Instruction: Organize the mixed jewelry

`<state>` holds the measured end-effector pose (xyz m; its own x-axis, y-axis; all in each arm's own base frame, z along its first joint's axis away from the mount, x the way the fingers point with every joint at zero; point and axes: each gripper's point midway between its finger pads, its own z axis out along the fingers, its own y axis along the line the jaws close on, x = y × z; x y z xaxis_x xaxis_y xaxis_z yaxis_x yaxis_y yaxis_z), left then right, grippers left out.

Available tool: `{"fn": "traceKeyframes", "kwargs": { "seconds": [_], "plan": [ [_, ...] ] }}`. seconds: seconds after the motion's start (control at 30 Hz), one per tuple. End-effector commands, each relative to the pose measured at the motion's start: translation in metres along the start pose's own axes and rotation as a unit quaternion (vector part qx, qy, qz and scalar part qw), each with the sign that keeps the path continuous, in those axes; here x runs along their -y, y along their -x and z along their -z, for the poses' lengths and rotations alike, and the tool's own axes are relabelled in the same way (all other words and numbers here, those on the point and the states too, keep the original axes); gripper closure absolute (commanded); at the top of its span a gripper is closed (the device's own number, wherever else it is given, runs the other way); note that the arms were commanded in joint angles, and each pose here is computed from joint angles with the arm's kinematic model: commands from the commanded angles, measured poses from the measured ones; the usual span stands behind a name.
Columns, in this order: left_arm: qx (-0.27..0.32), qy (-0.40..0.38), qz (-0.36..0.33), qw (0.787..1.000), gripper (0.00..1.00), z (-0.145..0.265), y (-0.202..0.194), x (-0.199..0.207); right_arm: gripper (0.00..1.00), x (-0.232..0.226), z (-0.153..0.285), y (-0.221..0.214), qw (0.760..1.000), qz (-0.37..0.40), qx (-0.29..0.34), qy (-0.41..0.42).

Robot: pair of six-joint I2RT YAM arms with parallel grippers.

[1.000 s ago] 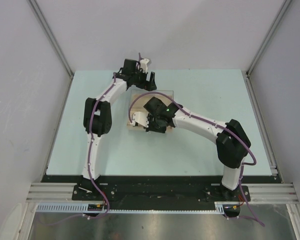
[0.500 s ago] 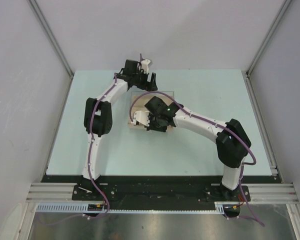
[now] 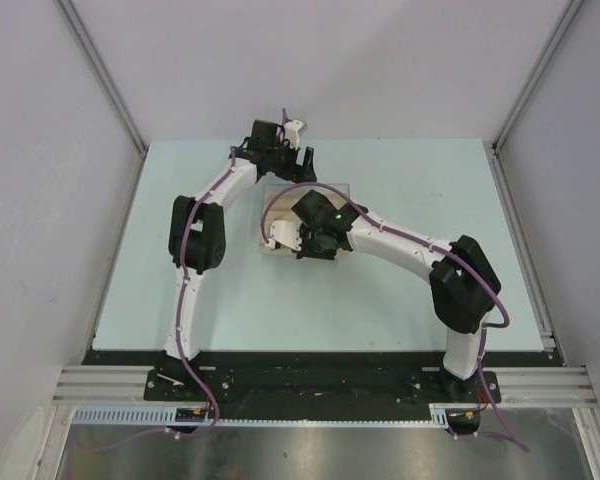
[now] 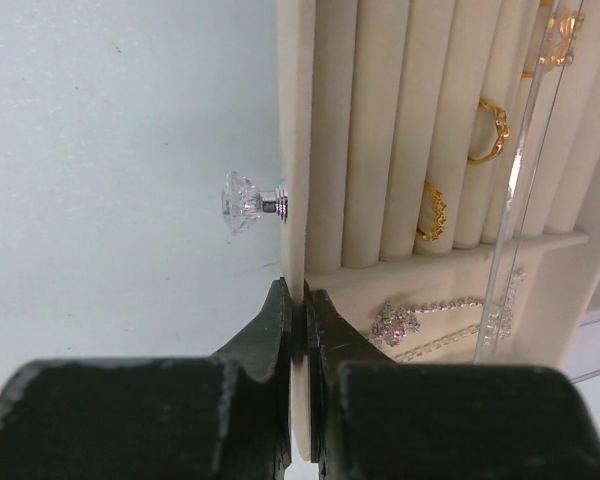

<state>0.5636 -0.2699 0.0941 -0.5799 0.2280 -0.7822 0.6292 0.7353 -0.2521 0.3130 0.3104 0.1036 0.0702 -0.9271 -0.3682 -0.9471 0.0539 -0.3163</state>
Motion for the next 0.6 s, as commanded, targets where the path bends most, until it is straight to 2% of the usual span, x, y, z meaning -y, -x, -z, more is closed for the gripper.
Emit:
{"fn": "traceKeyframes", "kwargs": {
  "seconds": [0.0, 0.23, 0.57],
  "plan": [
    [-0.063, -0.019, -0.011, 0.998, 0.04, -0.003, -0.038, 0.017, 1.0, 0.043, 0.008, 0.003, 0.997, 0.016, 0.005, -0.07],
    [-0.064, -0.02, -0.014, 0.998, 0.04, -0.003, -0.038, 0.017, 1.0, 0.053, 0.002, -0.003, 0.996, 0.028, -0.01, -0.081],
    [-0.065, -0.022, -0.016, 0.998, 0.05, -0.002, -0.037, 0.018, 0.95, 0.069, 0.0, -0.004, 0.994, 0.02, -0.016, -0.102]
  ]
}}
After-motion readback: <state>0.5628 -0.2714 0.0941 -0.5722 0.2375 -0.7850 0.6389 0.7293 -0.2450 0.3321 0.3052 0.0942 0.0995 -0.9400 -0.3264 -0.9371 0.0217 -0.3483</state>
